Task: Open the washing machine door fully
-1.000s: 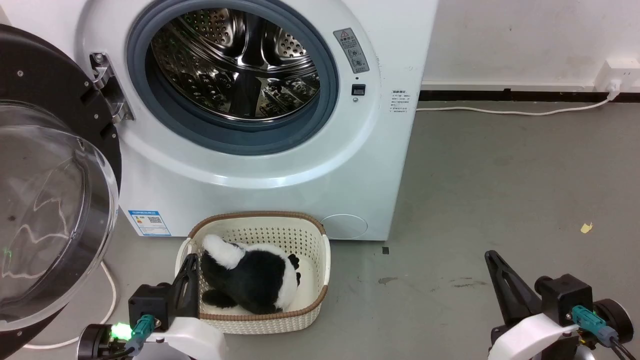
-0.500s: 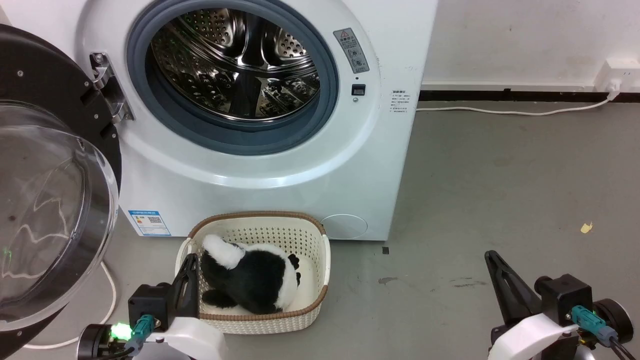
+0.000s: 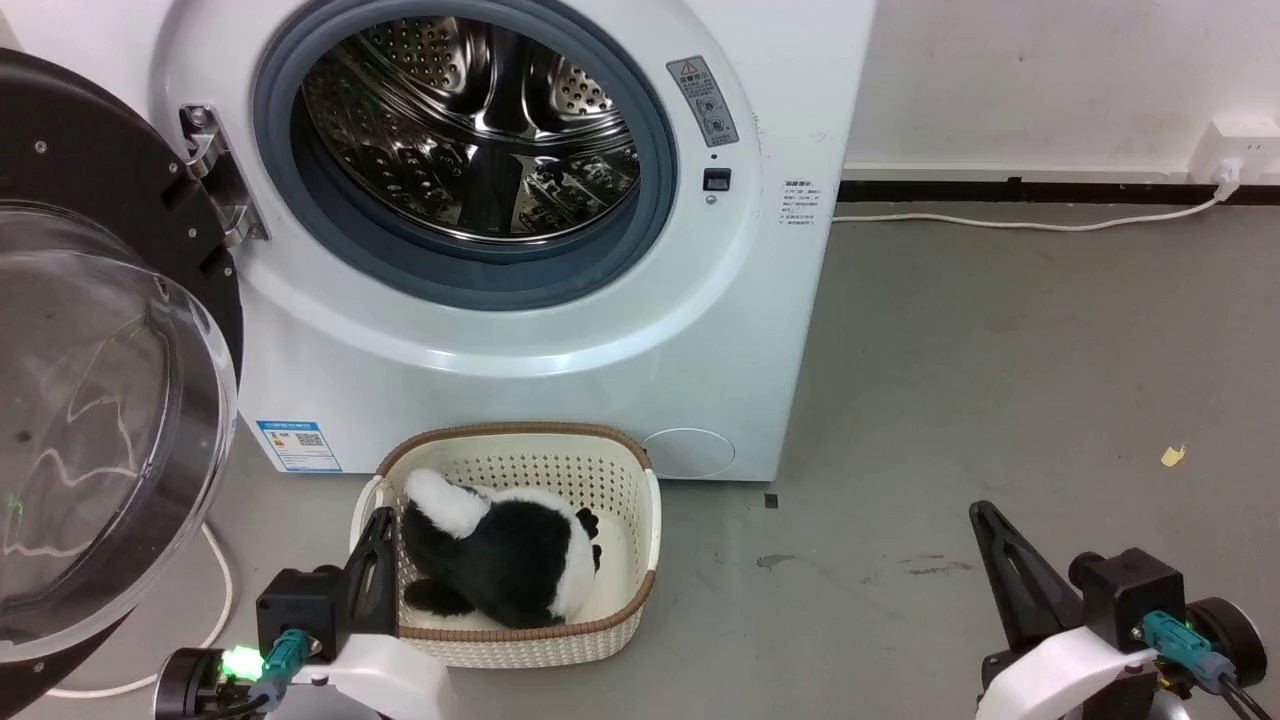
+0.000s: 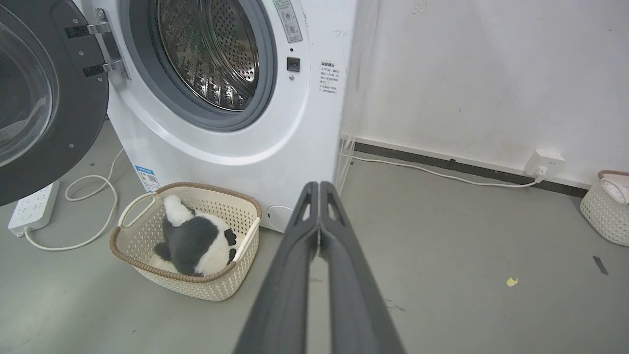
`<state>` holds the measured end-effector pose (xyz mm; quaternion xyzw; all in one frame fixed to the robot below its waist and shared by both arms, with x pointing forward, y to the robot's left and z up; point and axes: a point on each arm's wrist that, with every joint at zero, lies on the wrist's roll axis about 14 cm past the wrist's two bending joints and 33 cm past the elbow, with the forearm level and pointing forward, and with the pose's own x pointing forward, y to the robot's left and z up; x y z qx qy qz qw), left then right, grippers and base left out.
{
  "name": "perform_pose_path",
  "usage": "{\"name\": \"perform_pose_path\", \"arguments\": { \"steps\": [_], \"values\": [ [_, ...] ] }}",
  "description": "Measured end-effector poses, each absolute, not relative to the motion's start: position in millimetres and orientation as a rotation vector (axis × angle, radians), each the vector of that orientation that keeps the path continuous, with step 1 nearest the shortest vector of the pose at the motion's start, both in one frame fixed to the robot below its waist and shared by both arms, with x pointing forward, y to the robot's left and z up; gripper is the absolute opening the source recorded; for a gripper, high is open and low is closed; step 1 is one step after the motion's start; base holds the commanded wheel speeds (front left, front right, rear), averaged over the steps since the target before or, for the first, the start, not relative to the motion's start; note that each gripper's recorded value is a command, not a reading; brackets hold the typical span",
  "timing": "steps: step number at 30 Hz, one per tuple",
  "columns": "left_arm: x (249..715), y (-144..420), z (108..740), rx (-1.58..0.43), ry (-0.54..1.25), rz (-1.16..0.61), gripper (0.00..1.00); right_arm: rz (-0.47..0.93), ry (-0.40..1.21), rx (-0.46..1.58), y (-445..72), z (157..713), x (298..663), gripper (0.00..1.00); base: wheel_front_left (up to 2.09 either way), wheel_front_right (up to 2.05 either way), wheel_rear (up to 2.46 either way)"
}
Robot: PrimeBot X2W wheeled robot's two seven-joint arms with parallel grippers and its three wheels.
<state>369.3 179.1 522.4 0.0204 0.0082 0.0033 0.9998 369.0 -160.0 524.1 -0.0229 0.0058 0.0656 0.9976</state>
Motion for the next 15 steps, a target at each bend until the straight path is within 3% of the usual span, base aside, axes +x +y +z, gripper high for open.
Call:
{"name": "perform_pose_path", "arguments": {
  "steps": [15],
  "values": [
    [369.3,179.1,522.4,0.041,0.017,0.007,0.0,0.131,0.012,-0.046,-160.0,524.1,369.0,0.0,0.0,0.0,0.0]
  ]
}}
